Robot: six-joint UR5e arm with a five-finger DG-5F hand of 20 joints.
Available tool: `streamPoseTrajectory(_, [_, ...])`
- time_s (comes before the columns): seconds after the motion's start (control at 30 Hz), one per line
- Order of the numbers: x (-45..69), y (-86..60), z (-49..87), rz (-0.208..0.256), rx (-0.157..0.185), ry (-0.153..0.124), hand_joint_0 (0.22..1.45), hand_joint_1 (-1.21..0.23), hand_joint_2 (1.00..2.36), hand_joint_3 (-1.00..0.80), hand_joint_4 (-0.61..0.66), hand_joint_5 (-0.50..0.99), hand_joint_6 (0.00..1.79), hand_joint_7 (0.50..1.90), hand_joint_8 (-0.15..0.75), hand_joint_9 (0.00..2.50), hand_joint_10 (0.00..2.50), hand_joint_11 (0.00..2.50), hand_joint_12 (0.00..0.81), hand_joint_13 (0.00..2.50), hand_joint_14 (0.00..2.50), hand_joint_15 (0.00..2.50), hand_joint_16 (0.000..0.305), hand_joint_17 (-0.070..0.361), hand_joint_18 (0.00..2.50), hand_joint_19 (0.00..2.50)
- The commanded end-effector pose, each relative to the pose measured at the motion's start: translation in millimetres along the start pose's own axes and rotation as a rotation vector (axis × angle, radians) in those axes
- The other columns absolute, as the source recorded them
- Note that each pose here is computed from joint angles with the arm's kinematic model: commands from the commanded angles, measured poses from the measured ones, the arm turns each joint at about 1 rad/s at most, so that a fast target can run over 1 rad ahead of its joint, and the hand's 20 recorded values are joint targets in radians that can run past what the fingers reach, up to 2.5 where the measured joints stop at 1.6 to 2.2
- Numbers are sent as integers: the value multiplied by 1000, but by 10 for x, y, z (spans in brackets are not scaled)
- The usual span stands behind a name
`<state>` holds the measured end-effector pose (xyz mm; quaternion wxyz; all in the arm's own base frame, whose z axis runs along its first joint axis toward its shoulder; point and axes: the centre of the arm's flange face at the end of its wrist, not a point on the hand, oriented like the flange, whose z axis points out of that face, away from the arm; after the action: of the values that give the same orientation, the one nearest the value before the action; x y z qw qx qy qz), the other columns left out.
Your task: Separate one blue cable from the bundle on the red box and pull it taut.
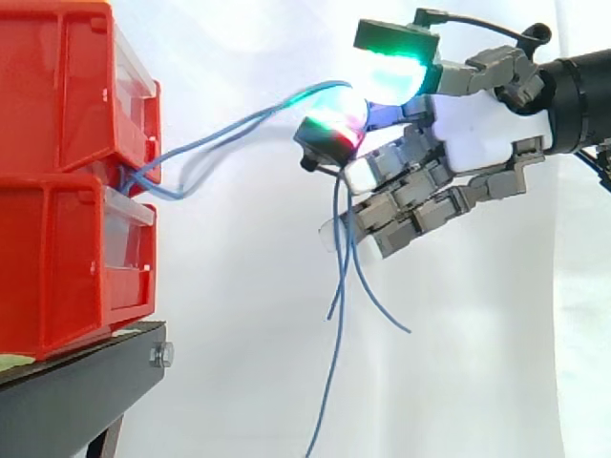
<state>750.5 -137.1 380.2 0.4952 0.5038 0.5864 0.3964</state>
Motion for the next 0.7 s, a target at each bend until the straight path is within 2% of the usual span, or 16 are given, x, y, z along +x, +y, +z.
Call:
streamPoseTrajectory(0.0, [-23,22,-22,0,3,-1,601,-594,1004,-439,-91,-52,903,910,161,653,6,105,333,401,9,209,53,119,176,288])
streamPoseTrajectory(0.27, [-37,38,-30,-4,0,-3,605,-602,1006,-408,-70,-47,894,904,164,609,3,105,336,382,10,235,49,110,86,351])
streamPoseTrajectory(0.67, [-48,25,-35,-4,5,-5,616,-692,1002,-473,-16,-65,894,877,182,610,7,174,330,440,12,276,46,103,183,347])
